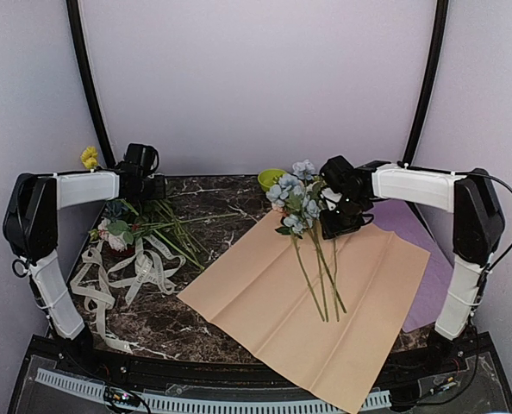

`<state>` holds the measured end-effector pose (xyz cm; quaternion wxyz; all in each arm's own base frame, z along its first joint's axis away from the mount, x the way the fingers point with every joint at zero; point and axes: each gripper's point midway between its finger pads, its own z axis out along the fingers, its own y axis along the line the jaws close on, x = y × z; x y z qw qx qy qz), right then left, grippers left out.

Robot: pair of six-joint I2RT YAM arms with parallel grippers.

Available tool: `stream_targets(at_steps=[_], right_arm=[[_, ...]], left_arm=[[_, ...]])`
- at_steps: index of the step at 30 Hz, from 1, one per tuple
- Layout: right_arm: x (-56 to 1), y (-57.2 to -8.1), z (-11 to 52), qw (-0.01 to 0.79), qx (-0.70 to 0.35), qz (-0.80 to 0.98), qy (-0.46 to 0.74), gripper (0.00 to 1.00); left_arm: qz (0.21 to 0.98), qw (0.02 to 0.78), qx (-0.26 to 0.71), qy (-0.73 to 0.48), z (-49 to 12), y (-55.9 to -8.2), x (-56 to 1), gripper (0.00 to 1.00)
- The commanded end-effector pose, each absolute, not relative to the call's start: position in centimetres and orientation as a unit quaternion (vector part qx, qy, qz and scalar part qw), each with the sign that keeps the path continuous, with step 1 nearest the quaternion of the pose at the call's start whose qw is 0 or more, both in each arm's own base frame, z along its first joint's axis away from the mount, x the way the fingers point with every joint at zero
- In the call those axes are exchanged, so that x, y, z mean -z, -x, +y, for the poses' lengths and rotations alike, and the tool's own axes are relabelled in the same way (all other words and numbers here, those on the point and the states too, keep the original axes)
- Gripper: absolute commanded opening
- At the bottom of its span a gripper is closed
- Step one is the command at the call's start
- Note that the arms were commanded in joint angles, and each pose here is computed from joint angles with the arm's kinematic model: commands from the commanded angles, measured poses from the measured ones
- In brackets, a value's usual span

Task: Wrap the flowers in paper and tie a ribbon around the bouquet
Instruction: Pick up the fake flower from the corner of the board.

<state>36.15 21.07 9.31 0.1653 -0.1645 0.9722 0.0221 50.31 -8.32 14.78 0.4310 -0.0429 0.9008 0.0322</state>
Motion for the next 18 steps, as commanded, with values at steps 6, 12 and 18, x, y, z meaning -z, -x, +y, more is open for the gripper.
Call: stream_targets(at_steps=[6,12,18], right_arm=[[-8.4,-35.9,21.3,0.156,-0.009,0.973,0.170,0.47],[-8.6,-35.8,21.4,0.155,-0.007,0.972,0.175,0.47],[-8.5,-35.6,21.6,0.152,-0.009,0.972,0.179,0.47]], left_arm=[[0.885,0.450,0.009,0.120,-6.2,-52.3,-14.3,0.61],[0.893,0.430,0.012,0.131,-5.6,-53.5,-12.4,0.59],[0.892,0.433,0.010,0.127,-5.5,-53.8,-12.3,0.32]])
